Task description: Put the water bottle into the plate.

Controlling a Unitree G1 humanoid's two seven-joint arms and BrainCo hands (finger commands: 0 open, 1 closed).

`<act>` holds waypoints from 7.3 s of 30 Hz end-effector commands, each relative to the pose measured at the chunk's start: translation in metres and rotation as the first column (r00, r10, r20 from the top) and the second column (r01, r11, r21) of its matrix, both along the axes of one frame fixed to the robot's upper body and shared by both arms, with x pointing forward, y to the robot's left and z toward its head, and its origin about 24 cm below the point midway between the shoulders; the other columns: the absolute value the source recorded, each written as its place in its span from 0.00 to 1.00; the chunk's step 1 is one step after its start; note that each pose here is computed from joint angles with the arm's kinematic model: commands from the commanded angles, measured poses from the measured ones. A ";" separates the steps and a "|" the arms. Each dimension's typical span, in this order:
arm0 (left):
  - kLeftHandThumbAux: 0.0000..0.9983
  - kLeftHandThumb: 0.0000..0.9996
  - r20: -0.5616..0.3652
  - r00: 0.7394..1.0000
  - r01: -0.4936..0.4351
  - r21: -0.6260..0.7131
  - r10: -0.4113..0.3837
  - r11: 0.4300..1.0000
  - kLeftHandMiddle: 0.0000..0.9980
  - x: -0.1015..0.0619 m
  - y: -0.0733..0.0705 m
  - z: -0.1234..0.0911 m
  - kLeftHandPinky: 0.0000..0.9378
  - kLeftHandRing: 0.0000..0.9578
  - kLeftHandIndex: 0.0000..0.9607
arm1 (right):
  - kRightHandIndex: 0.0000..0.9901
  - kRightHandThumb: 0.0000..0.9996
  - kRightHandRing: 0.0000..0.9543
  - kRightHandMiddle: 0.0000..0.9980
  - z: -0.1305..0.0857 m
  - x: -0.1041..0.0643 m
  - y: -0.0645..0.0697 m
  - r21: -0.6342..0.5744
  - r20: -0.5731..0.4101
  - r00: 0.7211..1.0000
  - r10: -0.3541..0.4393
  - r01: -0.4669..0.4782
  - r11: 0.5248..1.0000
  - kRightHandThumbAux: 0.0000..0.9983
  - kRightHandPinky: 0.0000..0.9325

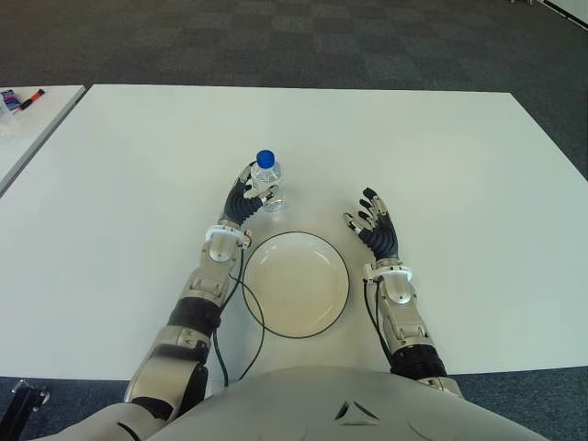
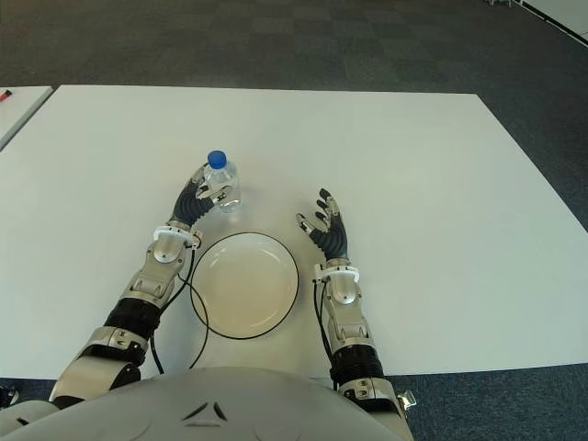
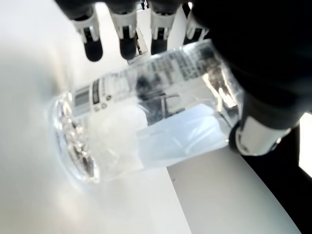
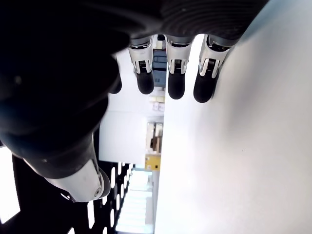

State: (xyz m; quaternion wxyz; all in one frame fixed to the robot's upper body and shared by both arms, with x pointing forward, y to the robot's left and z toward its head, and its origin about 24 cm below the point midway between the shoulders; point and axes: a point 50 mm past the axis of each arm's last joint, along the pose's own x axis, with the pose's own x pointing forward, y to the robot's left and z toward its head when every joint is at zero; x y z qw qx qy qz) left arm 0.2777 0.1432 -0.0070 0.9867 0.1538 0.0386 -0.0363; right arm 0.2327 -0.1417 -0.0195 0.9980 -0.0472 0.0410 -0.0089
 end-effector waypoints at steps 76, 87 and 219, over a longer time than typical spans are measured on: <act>0.52 0.44 -0.046 0.999 0.011 0.106 -0.006 0.994 0.00 0.010 -0.003 -0.009 0.02 0.00 0.00 | 0.08 0.24 0.10 0.09 -0.014 -0.011 0.004 -0.006 -0.073 0.997 0.018 -0.019 1.000 0.79 0.14; 0.51 0.45 -0.044 0.999 -0.004 0.107 0.009 0.994 0.00 0.010 -0.003 -0.010 0.03 0.00 0.00 | 0.08 0.24 0.10 0.09 -0.014 -0.011 0.004 -0.006 -0.078 0.997 0.015 -0.016 1.000 0.79 0.14; 0.46 0.58 0.122 0.993 -0.020 0.130 0.004 0.991 0.00 0.013 0.013 0.012 0.08 0.02 0.00 | 0.08 0.27 0.10 0.09 -0.017 -0.008 0.006 0.001 -0.086 0.996 0.016 -0.016 1.000 0.79 0.14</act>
